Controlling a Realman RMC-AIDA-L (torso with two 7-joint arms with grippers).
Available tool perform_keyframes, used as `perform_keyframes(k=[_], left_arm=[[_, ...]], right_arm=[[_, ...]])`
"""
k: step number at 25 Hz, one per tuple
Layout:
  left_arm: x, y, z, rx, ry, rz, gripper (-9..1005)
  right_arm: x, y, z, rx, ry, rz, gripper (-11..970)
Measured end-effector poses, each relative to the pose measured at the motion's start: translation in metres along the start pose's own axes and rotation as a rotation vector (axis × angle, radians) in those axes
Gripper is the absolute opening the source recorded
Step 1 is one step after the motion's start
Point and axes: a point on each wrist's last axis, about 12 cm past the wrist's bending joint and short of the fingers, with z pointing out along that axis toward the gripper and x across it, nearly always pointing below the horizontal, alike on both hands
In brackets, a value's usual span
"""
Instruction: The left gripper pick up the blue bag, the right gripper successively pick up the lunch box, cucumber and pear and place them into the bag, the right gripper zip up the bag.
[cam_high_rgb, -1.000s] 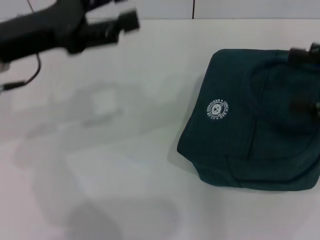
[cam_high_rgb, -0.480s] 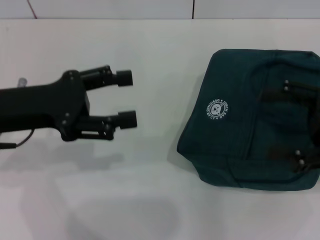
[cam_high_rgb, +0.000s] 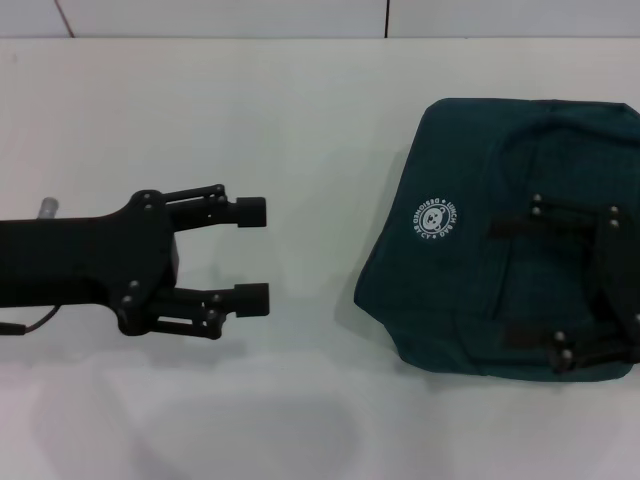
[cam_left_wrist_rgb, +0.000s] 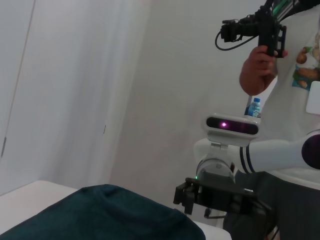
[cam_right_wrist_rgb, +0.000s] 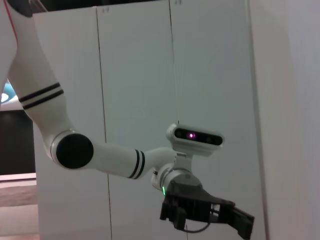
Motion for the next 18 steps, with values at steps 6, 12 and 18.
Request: perform_keyframes(k=[6,12,18], left_arm=[[-0.002,-0.001,-0.004,-0.003,0.004,0.014,893],[-0.002,-0.006,-0.007,0.008,0.018,0.029,893],[-0.004,-0.006,-0.006,0.016,0.024,0.037,893]], right_arm=[[0.004,-0.001,0.002,0.013,0.009,0.007,891],[0.005,-0.007,0.005,0.032,0.020,0.006,891],[0.002,-0.015,0.013,0.020,0.020,-0.002,891]])
